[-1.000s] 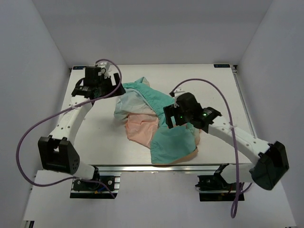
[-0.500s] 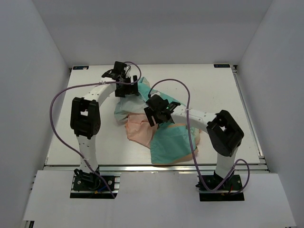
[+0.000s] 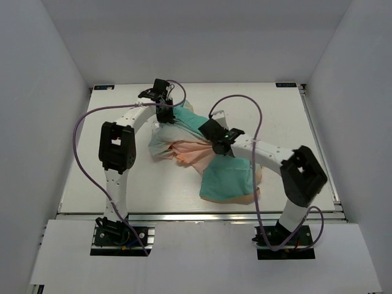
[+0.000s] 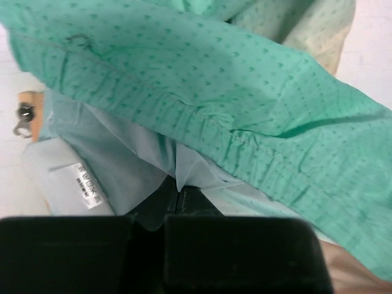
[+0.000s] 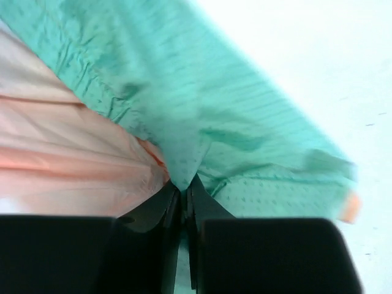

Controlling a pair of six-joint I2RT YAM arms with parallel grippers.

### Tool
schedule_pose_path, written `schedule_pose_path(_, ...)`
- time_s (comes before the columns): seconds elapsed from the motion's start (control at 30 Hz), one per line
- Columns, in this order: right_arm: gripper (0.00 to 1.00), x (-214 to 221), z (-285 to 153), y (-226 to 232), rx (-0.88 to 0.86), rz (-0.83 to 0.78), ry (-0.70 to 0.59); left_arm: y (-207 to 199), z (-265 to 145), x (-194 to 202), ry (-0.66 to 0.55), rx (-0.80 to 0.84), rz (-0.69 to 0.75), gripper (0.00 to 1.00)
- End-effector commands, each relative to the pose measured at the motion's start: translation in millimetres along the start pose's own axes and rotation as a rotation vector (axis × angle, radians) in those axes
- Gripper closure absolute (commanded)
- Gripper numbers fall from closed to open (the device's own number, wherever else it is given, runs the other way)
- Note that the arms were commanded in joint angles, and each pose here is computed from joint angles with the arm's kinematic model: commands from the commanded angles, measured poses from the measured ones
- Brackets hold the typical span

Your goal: Zip up the jacket

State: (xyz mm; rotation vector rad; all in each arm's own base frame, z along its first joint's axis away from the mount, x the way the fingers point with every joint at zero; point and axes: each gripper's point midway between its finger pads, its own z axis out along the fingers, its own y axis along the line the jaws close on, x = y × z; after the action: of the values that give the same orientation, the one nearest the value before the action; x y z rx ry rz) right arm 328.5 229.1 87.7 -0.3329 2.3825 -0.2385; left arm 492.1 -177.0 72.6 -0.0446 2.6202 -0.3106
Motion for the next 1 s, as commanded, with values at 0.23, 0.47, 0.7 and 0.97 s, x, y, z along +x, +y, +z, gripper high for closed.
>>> schedule_pose_path(0.23,0.74,-58.0,-102.8,-65.3,-0.177,0.126,-0.282,2.7,-169.8,-68.8,-0.440,-0.064,-0.062,1.00)
schedule_pose_path(0.47,0.50,-21.9,-128.2,-42.5,-0.458,0.094,-0.312,-15.1,-278.5,-55.1,-0.665,0.116,-0.058,1.00)
schedule_pose_path(0.7,0.31,15.4,-141.8,32.7,-0.838,0.006,-0.193,-22.3,-333.2,-46.7,-0.755,0.193,-0.064,1.00)
schedule_pose_path(0.97,0.28,65.8,-135.2,89.8,-0.854,-0.238,-0.187,-15.3,-329.8,-55.4,-0.757,0.145,-0.109,1.00)
